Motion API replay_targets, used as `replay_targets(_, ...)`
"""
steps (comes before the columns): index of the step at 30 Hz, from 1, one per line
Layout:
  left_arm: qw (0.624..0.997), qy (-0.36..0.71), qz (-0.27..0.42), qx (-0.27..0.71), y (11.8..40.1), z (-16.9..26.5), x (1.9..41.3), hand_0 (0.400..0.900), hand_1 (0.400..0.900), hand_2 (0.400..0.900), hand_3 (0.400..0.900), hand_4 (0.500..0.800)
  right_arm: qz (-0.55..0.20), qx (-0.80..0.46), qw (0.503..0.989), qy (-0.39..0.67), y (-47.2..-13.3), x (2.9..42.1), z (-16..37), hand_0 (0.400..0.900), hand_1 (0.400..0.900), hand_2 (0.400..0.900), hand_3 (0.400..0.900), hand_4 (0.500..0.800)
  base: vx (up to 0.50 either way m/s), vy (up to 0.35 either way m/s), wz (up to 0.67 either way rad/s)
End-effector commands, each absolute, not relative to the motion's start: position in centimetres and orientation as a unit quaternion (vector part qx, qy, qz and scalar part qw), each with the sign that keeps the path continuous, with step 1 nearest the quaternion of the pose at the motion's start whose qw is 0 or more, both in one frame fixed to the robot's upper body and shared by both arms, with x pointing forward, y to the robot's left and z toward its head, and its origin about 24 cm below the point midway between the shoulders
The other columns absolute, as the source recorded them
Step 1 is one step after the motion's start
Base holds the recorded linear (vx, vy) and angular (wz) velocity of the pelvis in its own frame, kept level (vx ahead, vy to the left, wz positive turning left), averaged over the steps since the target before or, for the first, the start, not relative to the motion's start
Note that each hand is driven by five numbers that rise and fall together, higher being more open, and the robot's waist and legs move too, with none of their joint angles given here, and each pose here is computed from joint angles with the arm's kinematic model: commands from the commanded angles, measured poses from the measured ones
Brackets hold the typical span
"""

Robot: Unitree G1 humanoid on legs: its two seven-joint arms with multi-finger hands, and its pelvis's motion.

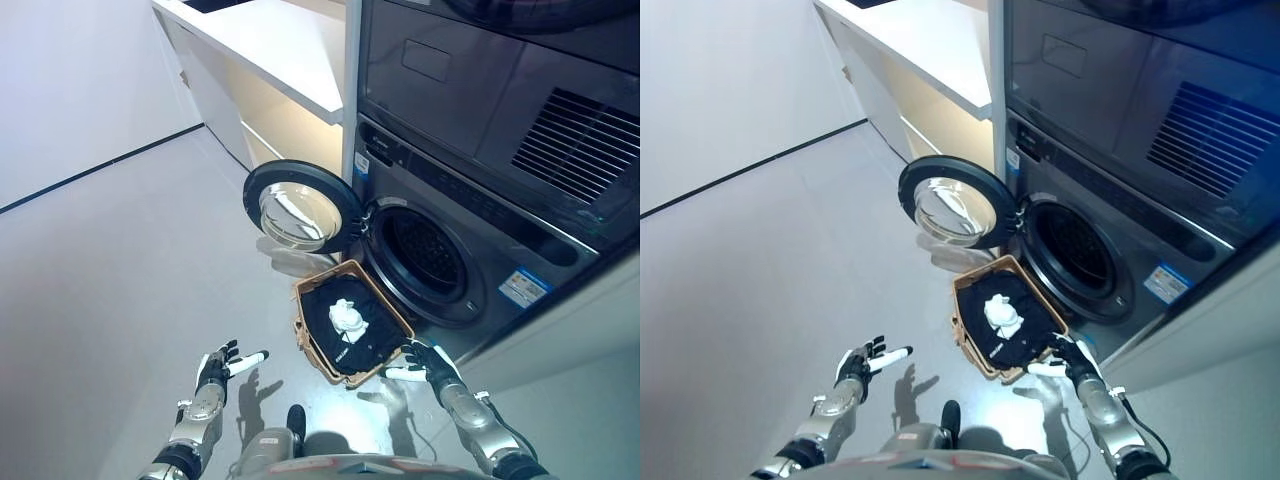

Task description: Put the clothes in the basket into the washing machine.

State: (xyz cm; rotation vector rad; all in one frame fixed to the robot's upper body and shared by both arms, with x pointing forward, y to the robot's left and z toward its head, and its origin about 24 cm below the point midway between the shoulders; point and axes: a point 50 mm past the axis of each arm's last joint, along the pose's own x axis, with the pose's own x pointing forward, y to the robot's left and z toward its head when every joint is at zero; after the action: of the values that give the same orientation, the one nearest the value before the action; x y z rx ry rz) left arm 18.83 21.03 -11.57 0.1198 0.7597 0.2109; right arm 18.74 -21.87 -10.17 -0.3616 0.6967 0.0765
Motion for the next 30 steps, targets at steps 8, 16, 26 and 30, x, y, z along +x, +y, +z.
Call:
replay_targets(8,0.944,0.290,0.113,0.112,23.7,-8.3,22.5,0.900,0.900,0.900,0.900,0.800,0.055,-0.170,0.955,0.236,-19.3,23.7,-6.9,0.900,0.900,0.900,0.900,0.800,0.176,0.271,0.06)
replay_targets(16,0.944,0.287,0.113,0.114,23.4,-8.0,23.5,0.900,0.900,0.900,0.900,0.800,0.045,-0.159,0.958,0.234,-19.4,24.0,-6.7,0.900,0.900,0.900,0.900,0.800,0.174,0.097,0.22)
replay_targets(26,0.949,0.226,0.095,0.196,22.2,-5.0,27.9,0.900,0.900,0.900,0.900,0.800,0.047,-0.193,0.967,0.159,-19.6,27.1,-3.2,0.900,0.900,0.900,0.900,0.800,0.031,-0.095,0.13)
replay_targets(30,0.939,0.120,0.080,0.311,19.9,-0.2,32.8,0.900,0.900,0.900,0.900,0.800,0.009,-0.188,0.980,0.065,-20.2,29.0,0.8,0.900,0.900,0.900,0.900,0.800,-0.214,-0.097,0.37)
